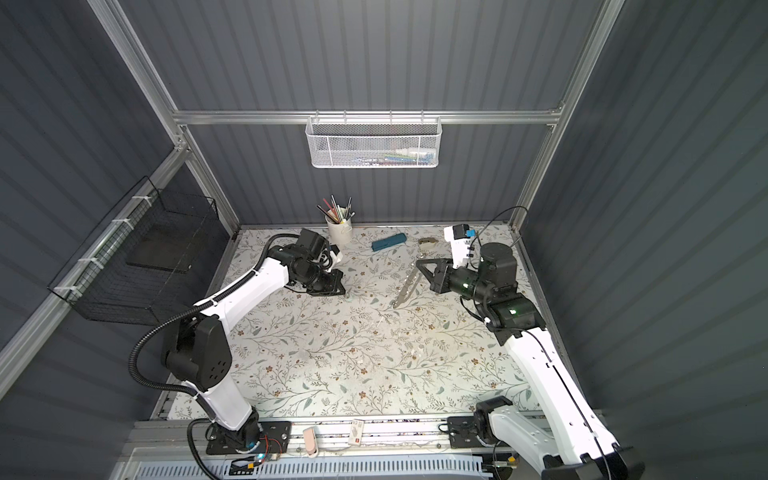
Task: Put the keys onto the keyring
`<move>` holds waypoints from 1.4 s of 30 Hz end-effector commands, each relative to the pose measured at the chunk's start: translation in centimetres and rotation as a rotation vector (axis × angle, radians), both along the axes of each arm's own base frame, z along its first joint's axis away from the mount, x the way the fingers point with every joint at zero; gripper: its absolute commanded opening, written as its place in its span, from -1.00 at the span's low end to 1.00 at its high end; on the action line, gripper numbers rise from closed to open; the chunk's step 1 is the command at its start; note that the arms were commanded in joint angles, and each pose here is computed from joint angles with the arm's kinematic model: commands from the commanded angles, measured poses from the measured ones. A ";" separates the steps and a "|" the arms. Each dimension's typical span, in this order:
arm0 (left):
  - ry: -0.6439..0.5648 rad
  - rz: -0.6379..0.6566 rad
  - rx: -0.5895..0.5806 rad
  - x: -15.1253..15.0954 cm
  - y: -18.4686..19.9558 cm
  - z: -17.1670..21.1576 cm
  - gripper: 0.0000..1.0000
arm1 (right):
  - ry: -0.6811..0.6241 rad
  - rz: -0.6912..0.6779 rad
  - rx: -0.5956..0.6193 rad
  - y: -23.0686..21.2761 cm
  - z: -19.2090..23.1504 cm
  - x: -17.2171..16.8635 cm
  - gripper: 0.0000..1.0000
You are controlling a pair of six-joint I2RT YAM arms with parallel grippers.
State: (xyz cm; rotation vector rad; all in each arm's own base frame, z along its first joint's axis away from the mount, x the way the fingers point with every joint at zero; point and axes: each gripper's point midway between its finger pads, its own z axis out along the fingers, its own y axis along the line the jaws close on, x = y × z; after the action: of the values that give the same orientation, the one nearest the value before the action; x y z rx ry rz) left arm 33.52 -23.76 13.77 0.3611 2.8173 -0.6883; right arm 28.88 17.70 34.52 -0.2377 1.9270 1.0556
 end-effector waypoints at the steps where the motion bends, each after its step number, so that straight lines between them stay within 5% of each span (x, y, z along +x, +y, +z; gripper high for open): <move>1: -0.010 0.024 0.146 -0.6 1.5 -1.5 -1.00 | -0.045 0.016 0.019 0.3 1.4 -0.1 -0.92; 7: -0.038 -0.086 0.382 -1.5 1.6 -3.0 -1.00 | -0.040 0.014 0.018 0.4 1.2 0.0 -0.92; 21: -0.057 -0.117 0.372 -2.5 0.5 -4.1 -1.00 | -0.040 0.010 0.016 0.4 1.1 0.0 -0.92; 23: -0.028 -0.098 0.377 -2.5 1.4 -4.6 -0.72 | -0.041 0.013 0.017 0.4 1.2 0.0 -0.92; 30: 0.111 -0.058 0.474 -4.7 5.5 -7.4 -0.65 | -0.038 0.013 0.016 0.4 0.9 -0.1 -0.92; 36: 0.179 0.203 0.520 -5.0 7.5 -7.5 -0.69 | -0.031 0.012 0.024 0.5 0.6 -0.1 -0.92; 42: 0.241 0.512 0.295 -5.5 5.7 -6.7 -0.64 | -0.034 0.008 0.027 0.4 0.5 -0.1 -0.92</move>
State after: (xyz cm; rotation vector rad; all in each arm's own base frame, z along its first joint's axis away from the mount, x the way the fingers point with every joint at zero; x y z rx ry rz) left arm 28.23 -17.14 6.18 -0.0875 3.0874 -0.0614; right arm 28.91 17.97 33.90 -0.2304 1.9336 1.0677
